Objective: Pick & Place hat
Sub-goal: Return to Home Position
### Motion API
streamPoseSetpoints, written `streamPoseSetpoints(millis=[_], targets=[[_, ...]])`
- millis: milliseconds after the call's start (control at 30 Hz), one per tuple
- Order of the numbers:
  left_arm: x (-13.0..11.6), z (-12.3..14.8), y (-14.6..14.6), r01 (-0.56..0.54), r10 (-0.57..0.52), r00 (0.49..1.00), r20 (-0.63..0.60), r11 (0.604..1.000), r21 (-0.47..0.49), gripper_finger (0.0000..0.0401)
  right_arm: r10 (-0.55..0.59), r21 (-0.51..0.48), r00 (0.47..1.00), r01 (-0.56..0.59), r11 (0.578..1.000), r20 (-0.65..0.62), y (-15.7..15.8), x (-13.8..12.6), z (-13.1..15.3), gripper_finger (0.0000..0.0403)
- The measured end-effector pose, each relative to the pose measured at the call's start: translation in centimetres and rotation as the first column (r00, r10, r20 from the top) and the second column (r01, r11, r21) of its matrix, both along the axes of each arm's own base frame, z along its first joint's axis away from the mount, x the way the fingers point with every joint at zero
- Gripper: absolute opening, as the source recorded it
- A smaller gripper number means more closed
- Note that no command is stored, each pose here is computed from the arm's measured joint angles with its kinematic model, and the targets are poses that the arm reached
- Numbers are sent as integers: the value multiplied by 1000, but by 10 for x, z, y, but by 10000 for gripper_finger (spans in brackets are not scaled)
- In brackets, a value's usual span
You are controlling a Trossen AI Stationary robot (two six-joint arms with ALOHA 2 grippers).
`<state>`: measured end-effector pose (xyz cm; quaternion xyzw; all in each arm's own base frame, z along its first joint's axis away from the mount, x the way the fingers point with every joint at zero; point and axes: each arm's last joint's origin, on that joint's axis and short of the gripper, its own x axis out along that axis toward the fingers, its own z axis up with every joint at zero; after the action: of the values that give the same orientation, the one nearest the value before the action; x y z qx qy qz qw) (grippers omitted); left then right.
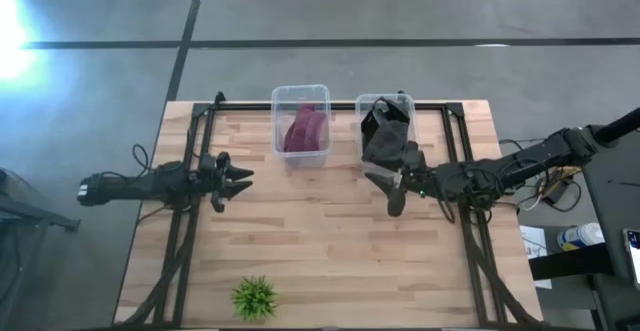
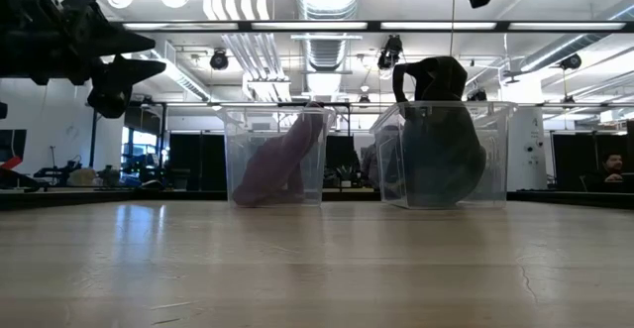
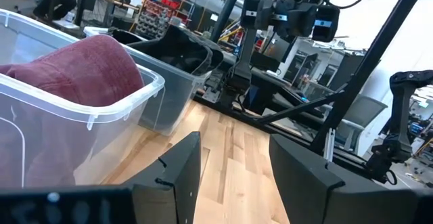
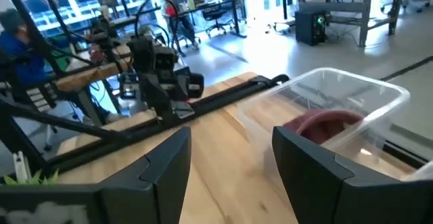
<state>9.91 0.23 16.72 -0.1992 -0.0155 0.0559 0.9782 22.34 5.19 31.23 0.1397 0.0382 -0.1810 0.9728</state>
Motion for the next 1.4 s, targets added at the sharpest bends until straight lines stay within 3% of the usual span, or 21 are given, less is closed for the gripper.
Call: streamPoseSetpoints(millis=[100, 200, 300, 367, 467, 533, 600, 700, 867, 1033, 1267, 1400], targets=[[0, 0, 0, 0, 0, 1000, 0, 1000, 0, 169, 5, -58, 999, -7, 998, -43, 0, -1, -3, 203], [0, 0, 0, -1, 1, 1000, -1, 1000, 0, 169, 28, -60, 999, -27, 998, 23, 0, -1, 5, 203], [0, 0, 0, -1, 1, 1000, -1, 1000, 0, 169, 138, -158, 988, -127, 979, 62, 3, 0, 13, 203], [0, 0, 0, -1, 1, 1000, -1, 1000, 0, 169, 278, -277, 958, -247, 928, 76, 7, 1, 19, 203], [0, 0, 0, -1, 1, 1000, -2, 1000, 0, 169, 482, -415, 874, -415, 810, 67, 10, -3, 26, 203], [0, 0, 0, -1, 1, 1000, -2, 1000, 0, 169, 581, -440, 813, -508, 741, 38, 6, -10, 27, 203], [0, 0, 0, -1, 1, 1000, -1, 1000, 0, 169, 622, -418, 783, -561, 714, 13, -2, -20, 26, 203], [0, 0, 0, -2, 2, 1000, 0, 1000, 0, 169, 581, -373, 814, -533, 760, 21, -20, -40, 22, 203], [0, 0, 0, -2, 2, 1000, 1, 1000, 0, 169, 490, -398, 862, -408, 822, 128, -41, -80, 11, 203], [0, 0, 0, -2, 2, 1000, 1, 1000, 0, 169, 480, -416, 866, -388, 822, 141, -44, -100, -13, 203], [0, 0, 0, -2, 2, 1000, 2, 1000, 0, 169, 480, -341, 862, -407, 847, 162, -44, -113, -59, 203], [0, 0, 0, -2, 2, 1000, 2, 1000, 0, 169, 468, -379, 861, -372, 847, 201, -47, -116, -79, 203]])
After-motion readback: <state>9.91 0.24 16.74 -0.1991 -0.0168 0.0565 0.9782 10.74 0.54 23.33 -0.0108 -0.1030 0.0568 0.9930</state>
